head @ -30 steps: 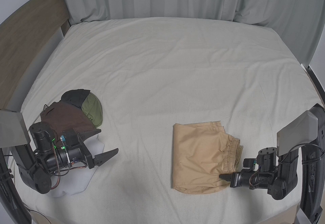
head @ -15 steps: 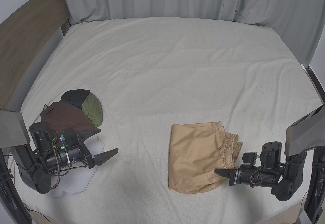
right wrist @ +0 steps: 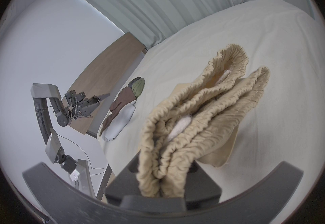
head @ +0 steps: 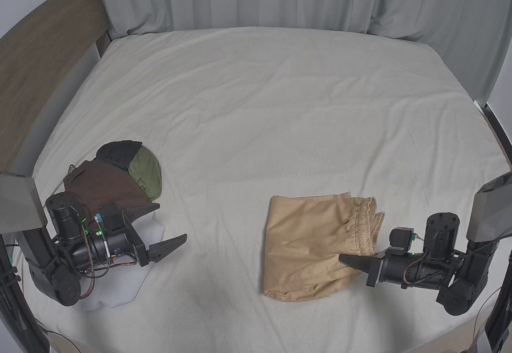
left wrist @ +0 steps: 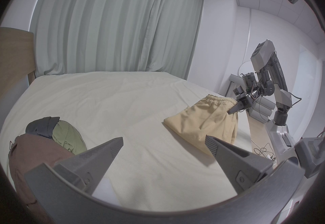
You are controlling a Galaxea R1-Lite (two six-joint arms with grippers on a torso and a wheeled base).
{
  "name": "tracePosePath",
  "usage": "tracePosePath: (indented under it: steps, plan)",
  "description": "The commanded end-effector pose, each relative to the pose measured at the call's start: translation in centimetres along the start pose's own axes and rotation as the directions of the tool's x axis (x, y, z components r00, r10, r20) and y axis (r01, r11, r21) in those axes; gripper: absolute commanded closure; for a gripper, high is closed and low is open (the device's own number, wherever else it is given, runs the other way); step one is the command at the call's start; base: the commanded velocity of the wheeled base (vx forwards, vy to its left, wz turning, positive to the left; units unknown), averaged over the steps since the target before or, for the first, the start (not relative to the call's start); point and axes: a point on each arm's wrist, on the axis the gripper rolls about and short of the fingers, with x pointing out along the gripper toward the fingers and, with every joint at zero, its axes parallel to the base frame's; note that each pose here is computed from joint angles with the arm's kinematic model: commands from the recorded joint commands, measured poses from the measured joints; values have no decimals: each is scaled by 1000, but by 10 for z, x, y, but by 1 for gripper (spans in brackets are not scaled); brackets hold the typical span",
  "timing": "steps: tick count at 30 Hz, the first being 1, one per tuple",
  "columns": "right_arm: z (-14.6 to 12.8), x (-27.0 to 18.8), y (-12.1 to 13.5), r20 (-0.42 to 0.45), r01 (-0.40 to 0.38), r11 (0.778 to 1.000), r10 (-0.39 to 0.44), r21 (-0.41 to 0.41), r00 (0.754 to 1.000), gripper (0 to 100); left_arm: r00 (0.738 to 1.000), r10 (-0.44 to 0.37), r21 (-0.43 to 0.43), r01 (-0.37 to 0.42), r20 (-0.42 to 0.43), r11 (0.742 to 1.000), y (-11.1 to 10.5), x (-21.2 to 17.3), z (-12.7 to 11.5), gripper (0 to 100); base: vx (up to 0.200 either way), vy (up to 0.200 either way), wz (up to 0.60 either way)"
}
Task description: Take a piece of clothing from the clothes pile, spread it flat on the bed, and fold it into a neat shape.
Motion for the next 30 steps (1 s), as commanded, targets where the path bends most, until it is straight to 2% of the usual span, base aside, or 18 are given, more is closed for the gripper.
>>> tracePosePath:
  steps: [1,8,11,20,24,30]
  plan:
    - [7,-5,5,32,-19,1000,20,-18,999,100,1000,-2,0,2,-1,1000,-1,0,0,0,0,0,0]
    - [12,-6,8,50,-37,999,39,-30,998,100,1000,-2,0,2,-1,1000,-1,-1,0,0,0,0,0]
    - [17,-10,13,62,-79,996,82,-45,995,100,1000,-2,0,2,-1,1000,-1,-1,0,0,0,0,0]
    - [20,-12,15,73,-95,994,99,-55,992,100,1000,-2,9,2,8,1000,-3,-1,4,0,0,0,0]
    - [28,-20,22,96,-146,986,153,-79,984,100,1000,-1,11,1,10,1000,-3,-1,4,0,0,0,0]
    - [31,-22,23,104,-157,984,165,-87,981,100,1000,-1,11,1,10,1000,-3,-1,4,0,0,0,0]
